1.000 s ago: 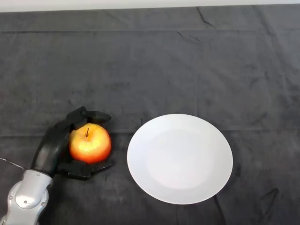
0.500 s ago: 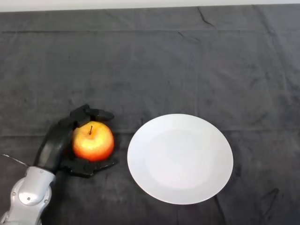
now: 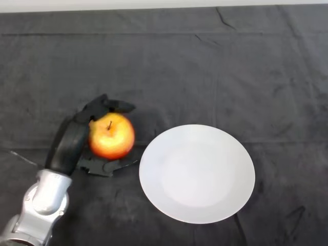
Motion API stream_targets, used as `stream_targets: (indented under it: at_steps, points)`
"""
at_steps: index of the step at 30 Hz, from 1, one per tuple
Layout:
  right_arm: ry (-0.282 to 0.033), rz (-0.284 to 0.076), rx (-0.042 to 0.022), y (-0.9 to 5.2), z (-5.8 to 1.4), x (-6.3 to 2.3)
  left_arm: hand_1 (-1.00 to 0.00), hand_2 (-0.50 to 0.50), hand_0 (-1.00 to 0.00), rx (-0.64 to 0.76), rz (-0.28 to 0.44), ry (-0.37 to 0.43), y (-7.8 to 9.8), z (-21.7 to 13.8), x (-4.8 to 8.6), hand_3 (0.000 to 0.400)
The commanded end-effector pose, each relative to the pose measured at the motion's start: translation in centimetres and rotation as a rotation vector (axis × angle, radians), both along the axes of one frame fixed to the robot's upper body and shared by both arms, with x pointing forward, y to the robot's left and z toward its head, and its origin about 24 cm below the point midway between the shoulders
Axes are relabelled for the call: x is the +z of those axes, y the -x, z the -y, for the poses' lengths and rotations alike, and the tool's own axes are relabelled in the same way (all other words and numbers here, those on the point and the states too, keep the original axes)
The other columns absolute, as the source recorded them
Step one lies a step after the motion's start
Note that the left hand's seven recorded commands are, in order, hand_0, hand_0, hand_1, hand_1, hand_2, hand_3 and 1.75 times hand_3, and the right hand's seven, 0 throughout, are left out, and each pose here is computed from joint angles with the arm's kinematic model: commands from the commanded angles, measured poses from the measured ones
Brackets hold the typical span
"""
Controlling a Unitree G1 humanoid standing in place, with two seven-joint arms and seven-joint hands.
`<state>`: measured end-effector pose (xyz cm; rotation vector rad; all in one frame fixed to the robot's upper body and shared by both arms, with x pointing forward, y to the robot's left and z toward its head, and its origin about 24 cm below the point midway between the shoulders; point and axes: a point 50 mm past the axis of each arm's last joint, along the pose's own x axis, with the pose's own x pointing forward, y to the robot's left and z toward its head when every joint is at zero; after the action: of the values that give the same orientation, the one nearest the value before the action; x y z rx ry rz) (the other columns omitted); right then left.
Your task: Move the apple to the plate
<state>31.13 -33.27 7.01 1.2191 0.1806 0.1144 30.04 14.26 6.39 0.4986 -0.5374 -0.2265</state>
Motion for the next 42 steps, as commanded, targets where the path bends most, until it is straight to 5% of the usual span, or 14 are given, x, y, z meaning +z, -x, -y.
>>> stream_targets:
  at_steps: [1,22,34,37,39,41,42]
  points:
    - [0.006,0.037,-0.0295,-0.01,0.78,0.95,-1.0,0.0,-1.0,-0.008,-0.015,-0.014,1.2,0.3,-1.0,0.4]
    - [0.006,0.037,-0.0298,-0.01,0.78,0.95,-1.0,0.0,-1.0,-0.181,-0.049,-0.089,2.7,6.2,-2.7,0.4]
    - [0.005,0.037,-0.0297,-0.01,0.79,0.96,-0.98,-0.01,-1.0,-0.244,-0.089,-0.145,2.6,6.5,-3.5,0.4]
    - [0.004,0.037,-0.0297,-0.01,0.79,0.96,-0.88,-0.06,-1.0,-0.247,-0.098,-0.152,2.6,6.5,-3.8,0.4]
    - [0.004,0.037,-0.0296,-0.01,0.79,0.96,-0.52,-0.21,-0.94,-0.248,-0.104,-0.157,2.5,6.5,-3.9,0.376]
    - [0.004,0.037,-0.0296,-0.01,0.79,0.97,-0.02,-0.3,-0.62,-0.248,-0.109,-0.161,2.4,6.4,-4.0,0.248]
    - [0.004,0.037,-0.0296,-0.01,0.8,0.97,0.0,-0.25,-0.51,-0.247,-0.112,-0.163,2.4,6.4,-4.0,0.204]
